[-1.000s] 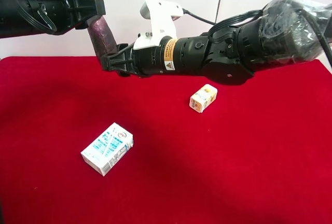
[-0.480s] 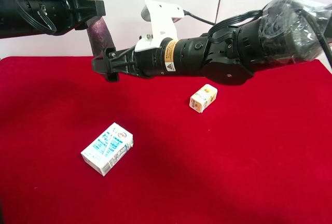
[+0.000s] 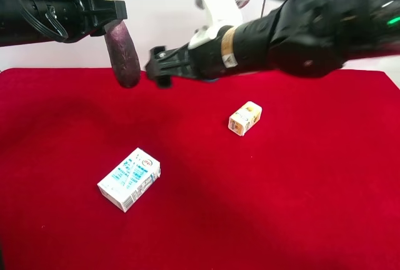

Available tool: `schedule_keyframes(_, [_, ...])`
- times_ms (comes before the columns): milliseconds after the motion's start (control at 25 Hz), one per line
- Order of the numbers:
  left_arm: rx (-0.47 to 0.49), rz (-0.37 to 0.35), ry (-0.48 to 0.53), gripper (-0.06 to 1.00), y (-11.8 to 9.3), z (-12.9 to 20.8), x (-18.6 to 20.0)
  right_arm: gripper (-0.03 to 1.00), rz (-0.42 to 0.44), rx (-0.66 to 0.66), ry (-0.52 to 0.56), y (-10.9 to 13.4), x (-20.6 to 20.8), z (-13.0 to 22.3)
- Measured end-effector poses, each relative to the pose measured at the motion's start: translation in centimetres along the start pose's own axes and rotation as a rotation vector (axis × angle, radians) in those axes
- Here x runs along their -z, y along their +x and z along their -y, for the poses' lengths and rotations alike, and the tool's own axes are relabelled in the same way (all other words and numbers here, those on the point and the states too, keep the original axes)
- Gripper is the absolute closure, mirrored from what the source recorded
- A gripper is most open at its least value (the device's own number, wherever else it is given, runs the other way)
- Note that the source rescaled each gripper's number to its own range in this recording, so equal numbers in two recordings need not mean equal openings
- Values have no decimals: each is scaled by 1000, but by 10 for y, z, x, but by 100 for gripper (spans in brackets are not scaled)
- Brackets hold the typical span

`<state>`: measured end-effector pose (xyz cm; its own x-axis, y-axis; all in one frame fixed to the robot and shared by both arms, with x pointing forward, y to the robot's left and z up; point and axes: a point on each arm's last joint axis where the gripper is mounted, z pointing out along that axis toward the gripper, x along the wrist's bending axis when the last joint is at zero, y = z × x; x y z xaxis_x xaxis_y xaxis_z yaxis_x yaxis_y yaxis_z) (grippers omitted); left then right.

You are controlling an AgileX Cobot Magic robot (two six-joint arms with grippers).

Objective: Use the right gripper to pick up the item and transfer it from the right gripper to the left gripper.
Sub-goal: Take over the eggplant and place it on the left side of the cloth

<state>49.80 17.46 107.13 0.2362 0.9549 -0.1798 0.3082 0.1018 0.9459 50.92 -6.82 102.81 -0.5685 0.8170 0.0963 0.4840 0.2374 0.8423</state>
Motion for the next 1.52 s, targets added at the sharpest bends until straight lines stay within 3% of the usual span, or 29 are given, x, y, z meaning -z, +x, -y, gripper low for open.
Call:
schedule_keyframes(120, [-4,0,0,92,0,0,0,-3,124,61,71,-11,26,-5])
schedule_keyframes(240, [-5,0,0,92,0,0,0,-3,192,102,130,-17,52,-8])
schedule_keyframes(800, [-7,1,1,93,0,0,0,-3,109,151,350,-13,151,0])
schedule_keyframes(1120, [-7,1,1,93,0,0,0,-3,99,94,314,-22,218,55])
schedule_keyframes(1520, [-17,3,2,93,0,0,0,-3,62,42,46,-34,294,124])
